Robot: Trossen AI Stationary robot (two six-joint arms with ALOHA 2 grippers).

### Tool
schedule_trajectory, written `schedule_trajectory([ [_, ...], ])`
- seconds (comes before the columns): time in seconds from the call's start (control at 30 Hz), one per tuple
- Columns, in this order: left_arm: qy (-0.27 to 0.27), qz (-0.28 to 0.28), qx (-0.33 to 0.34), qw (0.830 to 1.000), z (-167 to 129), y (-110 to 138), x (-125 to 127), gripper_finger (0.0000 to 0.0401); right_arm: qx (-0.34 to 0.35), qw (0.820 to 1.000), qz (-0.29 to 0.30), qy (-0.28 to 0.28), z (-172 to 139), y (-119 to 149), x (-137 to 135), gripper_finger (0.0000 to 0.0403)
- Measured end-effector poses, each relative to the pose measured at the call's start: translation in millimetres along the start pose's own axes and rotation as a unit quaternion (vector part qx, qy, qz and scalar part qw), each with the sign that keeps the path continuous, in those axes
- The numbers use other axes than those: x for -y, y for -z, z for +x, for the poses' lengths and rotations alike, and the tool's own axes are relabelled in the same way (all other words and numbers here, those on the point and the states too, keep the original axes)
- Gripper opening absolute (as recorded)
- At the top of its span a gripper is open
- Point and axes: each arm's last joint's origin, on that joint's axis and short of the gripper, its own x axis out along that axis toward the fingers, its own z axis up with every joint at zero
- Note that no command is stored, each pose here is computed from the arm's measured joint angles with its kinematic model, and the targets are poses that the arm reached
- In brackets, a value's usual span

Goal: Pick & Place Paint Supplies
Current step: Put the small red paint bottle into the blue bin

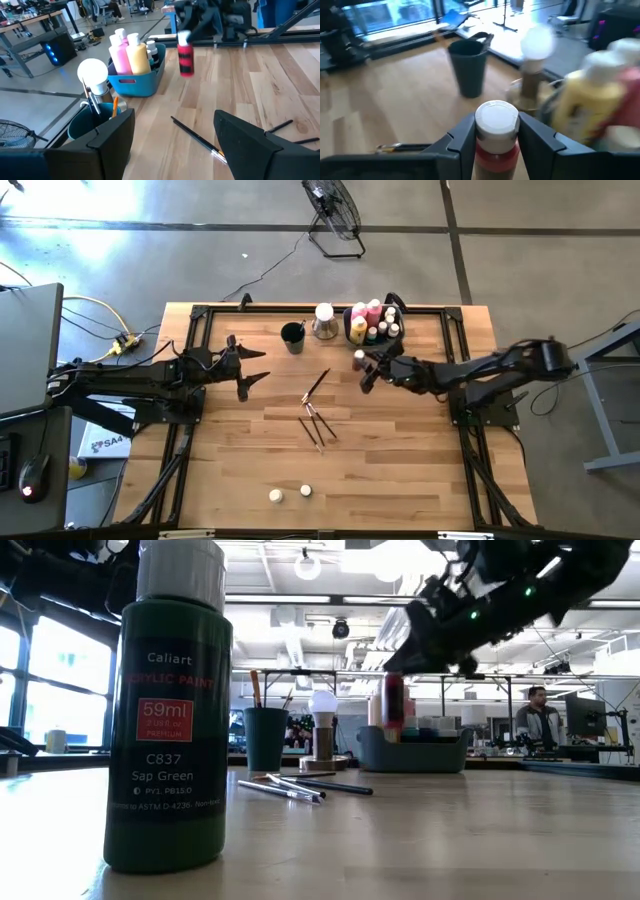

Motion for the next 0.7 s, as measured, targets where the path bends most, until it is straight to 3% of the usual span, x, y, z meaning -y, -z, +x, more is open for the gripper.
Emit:
schedule_trajectory([
  [0.3,0.000,-0.001,0.000,1.000,0,0,0,0.0267,0.013,0.997,-0.009,0.073,-38,-25,21,0.0121],
  [0.7,0.000,-0.011,0.000,1.000,0,0,0,0.0267,-0.022,0.984,-0.003,0.174,-37,-13,49,0.0122],
])
